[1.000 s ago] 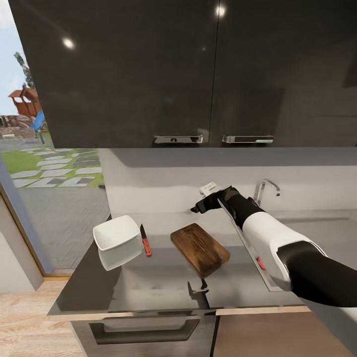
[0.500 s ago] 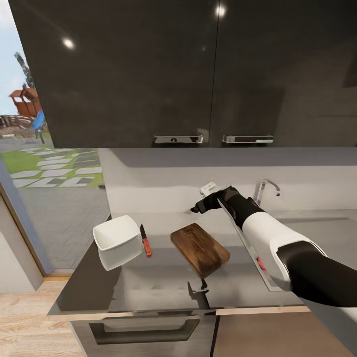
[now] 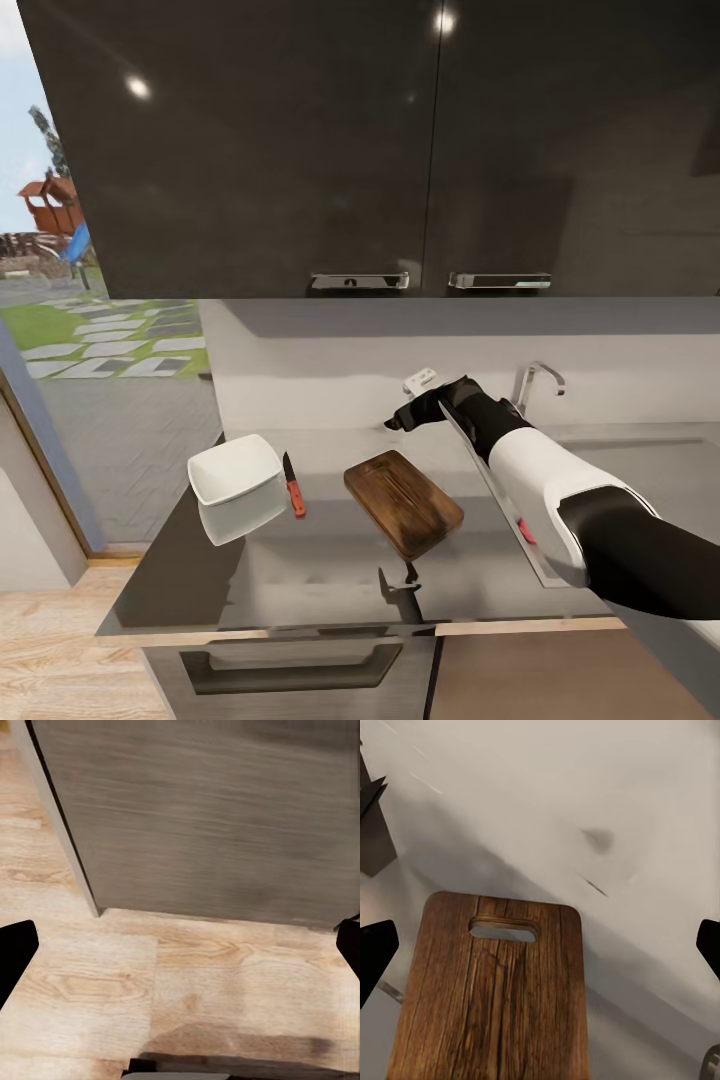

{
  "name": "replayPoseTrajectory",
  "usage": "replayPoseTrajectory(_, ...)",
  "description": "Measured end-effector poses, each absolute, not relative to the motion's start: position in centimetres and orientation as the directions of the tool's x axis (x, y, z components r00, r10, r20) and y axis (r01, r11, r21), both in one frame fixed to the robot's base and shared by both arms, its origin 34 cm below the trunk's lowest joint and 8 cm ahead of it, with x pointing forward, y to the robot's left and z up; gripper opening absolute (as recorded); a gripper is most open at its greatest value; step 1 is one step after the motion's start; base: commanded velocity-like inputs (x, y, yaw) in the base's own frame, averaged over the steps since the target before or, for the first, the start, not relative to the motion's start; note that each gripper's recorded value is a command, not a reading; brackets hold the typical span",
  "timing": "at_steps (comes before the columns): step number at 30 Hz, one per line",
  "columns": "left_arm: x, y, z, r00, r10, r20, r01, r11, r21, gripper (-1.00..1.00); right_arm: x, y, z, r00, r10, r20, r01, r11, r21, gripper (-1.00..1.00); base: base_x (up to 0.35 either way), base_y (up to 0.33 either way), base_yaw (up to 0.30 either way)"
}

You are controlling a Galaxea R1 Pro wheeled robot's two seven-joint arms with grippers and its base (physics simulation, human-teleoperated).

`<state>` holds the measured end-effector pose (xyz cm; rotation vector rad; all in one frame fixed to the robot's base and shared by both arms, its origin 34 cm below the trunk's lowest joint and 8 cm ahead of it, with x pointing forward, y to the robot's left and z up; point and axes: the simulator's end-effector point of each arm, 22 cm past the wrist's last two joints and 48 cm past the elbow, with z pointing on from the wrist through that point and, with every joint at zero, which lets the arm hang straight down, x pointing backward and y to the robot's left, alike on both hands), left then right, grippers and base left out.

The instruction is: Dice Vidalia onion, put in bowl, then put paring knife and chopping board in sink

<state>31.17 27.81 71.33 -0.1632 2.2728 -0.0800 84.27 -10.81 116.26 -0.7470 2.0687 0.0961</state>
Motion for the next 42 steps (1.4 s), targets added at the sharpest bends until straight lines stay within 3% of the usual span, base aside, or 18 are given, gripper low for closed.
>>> replayPoseTrajectory(10,23.3,29.0,67.5,-0.746,-0.221,-0.628,-0.200,0.974,-0.105,1.00,84.3,-10.8,116.2,-0.407,-0.472,-0.782,-0.542,0.814,-0.208,1.00,0.000,0.000,0.000)
replayPoseTrajectory(22,19.9,28.7,65.2,-0.836,-0.291,-0.465,-0.265,0.957,-0.122,1.00,84.3,-10.8,116.2,-0.407,-0.472,-0.782,-0.542,0.814,-0.208,1.00,0.000,0.000,0.000)
replayPoseTrajectory(30,26.6,30.4,67.7,-0.823,-0.282,-0.494,-0.251,0.959,-0.131,1.00,84.2,-10.8,116.2,-0.407,-0.472,-0.782,-0.543,0.814,-0.208,1.00,0.000,0.000,0.000)
replayPoseTrajectory(34,32.3,30.9,71.3,-0.766,-0.260,-0.588,-0.222,0.965,-0.137,1.00,84.3,-10.8,116.2,-0.407,-0.472,-0.782,-0.542,0.814,-0.208,1.00,0.000,0.000,0.000)
replayPoseTrajectory(42,31.7,29.7,70.8,-0.779,-0.272,-0.565,-0.225,0.962,-0.153,1.00,84.3,-10.8,116.2,-0.406,-0.472,-0.782,-0.543,0.813,-0.210,1.00,0.000,0.000,0.000)
